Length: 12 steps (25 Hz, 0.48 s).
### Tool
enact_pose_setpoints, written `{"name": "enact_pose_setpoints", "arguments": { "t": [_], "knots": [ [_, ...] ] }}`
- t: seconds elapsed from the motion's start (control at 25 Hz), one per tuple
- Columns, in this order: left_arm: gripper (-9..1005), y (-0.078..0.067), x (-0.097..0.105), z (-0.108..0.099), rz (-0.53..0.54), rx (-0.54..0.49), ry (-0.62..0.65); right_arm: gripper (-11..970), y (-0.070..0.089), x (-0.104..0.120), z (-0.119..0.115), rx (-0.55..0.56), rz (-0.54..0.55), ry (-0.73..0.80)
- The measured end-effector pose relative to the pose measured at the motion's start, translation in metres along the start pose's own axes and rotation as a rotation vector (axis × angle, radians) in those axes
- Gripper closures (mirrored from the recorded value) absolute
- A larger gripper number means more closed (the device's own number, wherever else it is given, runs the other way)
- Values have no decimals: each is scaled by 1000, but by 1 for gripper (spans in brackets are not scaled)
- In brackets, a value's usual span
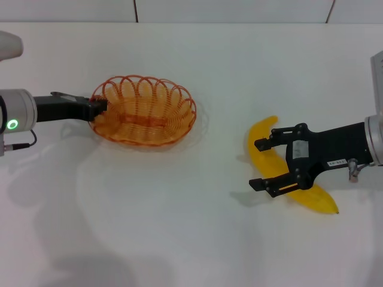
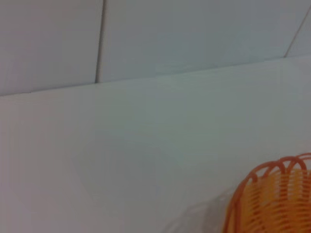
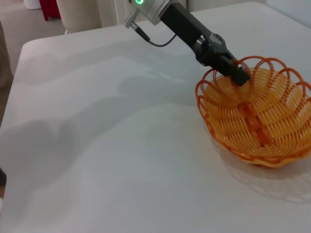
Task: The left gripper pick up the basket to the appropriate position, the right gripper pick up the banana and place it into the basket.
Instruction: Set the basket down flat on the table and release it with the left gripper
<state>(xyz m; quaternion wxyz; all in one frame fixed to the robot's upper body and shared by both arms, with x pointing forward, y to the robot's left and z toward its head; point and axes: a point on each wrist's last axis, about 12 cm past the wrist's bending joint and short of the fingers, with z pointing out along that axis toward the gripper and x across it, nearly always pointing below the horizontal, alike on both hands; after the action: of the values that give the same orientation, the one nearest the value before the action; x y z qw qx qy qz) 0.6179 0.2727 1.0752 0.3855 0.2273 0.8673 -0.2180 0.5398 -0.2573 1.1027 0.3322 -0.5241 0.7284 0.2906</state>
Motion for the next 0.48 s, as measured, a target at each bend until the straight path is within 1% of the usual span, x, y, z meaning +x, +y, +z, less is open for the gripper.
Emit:
{"name": "enact_pose_setpoints", "arguments": {
  "t": [0.48],
  "knots": [
    [928, -2, 1, 3, 21, 5, 3, 79, -1, -2, 1, -3, -3, 0]
  ]
}}
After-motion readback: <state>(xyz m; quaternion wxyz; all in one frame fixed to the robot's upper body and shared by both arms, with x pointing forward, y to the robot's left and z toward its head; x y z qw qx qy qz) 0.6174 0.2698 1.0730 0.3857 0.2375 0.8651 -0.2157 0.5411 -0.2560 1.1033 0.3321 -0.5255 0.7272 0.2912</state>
